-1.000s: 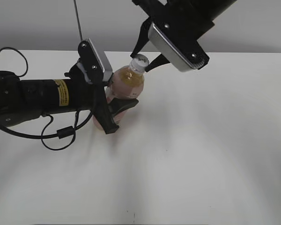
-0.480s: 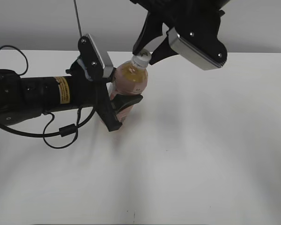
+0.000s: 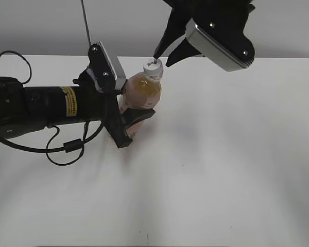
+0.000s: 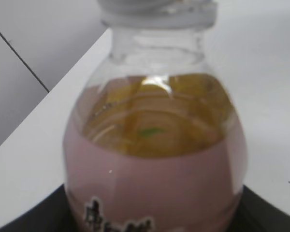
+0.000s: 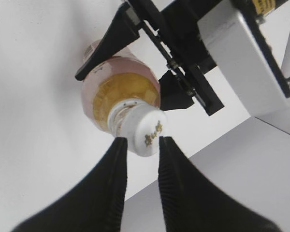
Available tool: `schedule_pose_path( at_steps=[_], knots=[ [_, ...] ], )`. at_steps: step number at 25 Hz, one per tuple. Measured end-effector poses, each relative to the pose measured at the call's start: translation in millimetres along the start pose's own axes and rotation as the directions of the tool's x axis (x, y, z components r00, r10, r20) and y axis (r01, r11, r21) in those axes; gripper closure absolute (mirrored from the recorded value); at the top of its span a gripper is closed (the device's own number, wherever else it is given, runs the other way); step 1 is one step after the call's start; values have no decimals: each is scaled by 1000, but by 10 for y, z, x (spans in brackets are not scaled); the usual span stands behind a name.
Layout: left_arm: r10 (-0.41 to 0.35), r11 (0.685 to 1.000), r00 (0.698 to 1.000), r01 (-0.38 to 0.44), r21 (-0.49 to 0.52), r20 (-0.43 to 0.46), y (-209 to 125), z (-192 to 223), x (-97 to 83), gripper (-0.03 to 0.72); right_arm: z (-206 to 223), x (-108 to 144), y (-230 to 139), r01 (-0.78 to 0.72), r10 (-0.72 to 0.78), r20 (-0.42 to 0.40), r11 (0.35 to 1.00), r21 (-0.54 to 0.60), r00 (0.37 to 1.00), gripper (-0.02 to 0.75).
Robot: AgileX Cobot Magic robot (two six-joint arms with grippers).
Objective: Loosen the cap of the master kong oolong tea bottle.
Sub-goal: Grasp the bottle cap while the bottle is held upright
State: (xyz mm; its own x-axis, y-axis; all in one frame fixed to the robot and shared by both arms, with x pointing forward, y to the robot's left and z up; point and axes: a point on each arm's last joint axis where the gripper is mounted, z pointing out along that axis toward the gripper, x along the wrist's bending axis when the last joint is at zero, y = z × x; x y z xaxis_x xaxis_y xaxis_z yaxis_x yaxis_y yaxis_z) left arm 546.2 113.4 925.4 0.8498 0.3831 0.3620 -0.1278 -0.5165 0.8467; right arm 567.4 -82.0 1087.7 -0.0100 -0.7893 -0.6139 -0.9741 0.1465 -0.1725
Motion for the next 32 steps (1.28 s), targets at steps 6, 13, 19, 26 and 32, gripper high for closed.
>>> schedule_pose_path(
  at_steps=[6,13,19,26,32],
  knots=[
    [1,1000,1000,-1,0,1,0,0,-1,276,-3,29,-10,-114,115,-31,993,17,993,551],
    [2,1000,1000,-2,0,2,0,0,-2,276,-261,-40,19,-532,534,6,842,91,846,437],
    [3,1000,1000,-3,0,2,0,0,-2,276,-566,-212,125,-912,906,130,409,-18,403,271],
    [2,1000,1000,-2,-22,4,20,0,-3,276,-574,-229,112,-722,726,34,-676,-144,-687,191],
    [2,999,1000,-2,-50,6,45,-1,-5,276,-284,-107,93,-405,407,7,-912,68,-914,222]
  ],
)
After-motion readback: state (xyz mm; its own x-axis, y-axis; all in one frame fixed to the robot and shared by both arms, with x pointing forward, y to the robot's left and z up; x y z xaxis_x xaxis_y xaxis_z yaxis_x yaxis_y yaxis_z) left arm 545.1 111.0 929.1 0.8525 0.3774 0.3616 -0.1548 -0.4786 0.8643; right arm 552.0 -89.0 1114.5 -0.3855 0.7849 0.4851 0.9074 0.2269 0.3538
